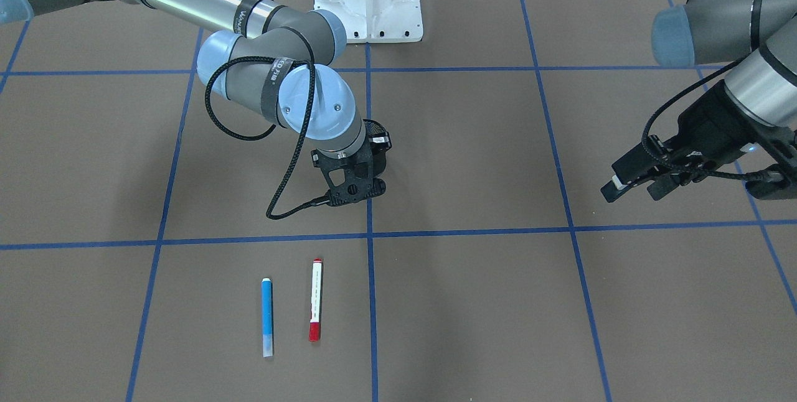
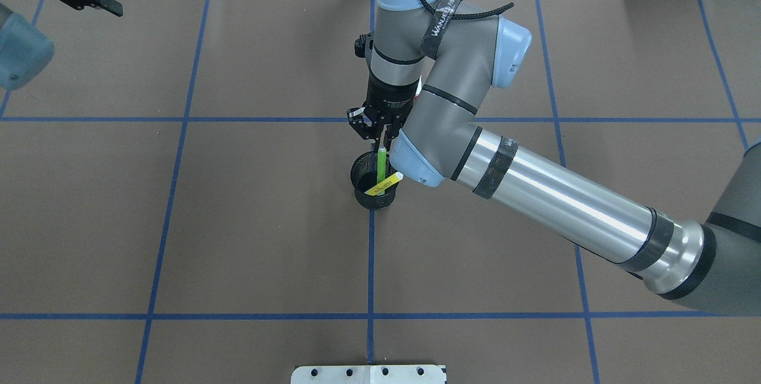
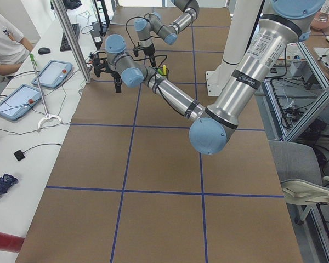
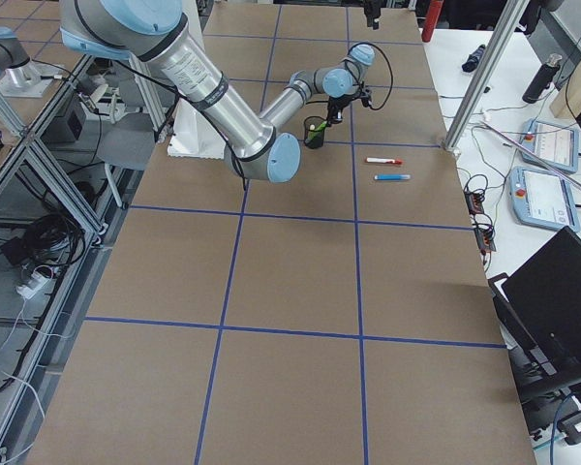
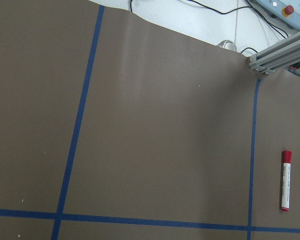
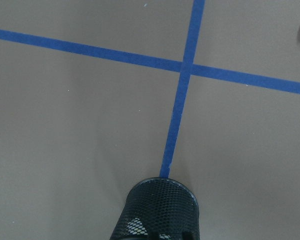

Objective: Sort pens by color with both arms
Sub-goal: 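Grasp the green marker in the cup with the right gripper and lift, then lay the green marker beside the red marker and open the right gripper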

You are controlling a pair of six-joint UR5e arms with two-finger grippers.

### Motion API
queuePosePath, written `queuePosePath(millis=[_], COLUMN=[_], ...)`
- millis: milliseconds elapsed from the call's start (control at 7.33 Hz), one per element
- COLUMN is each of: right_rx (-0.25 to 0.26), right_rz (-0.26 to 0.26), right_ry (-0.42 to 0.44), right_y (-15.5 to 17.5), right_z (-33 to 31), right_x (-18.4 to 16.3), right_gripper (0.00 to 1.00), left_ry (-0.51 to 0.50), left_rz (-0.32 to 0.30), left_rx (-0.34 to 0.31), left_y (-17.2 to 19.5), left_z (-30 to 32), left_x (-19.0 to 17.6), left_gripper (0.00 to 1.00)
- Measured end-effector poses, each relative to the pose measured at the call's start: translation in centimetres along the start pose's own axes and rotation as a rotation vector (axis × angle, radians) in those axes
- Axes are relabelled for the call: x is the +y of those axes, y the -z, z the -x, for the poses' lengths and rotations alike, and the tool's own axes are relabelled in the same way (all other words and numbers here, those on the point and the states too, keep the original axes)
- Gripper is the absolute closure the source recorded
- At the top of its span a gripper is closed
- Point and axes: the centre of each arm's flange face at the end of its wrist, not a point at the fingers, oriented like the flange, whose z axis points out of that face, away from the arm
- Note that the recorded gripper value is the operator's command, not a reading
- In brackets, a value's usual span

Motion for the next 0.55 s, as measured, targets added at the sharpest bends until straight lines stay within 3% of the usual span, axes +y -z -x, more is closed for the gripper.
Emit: queuePosePath(millis=[273, 546], right_rx=[-0.026, -0.017], right_rz=[-0.059, -0.202], right_ry=[0.016, 0.065], right_y=[4.8, 10.0], right_z=[0.6, 1.7], right_x=[0.4, 1.6], right_gripper=[1.0, 1.0], left_ry=[0.0, 0.002], left_rz=[0.0, 0.0], left_rx=[0.0, 0.0], left_y=[0.0, 0.0], left_z=[0.0, 0.0], left_x=[0.0, 0.0], left_gripper=[0.01, 0.01])
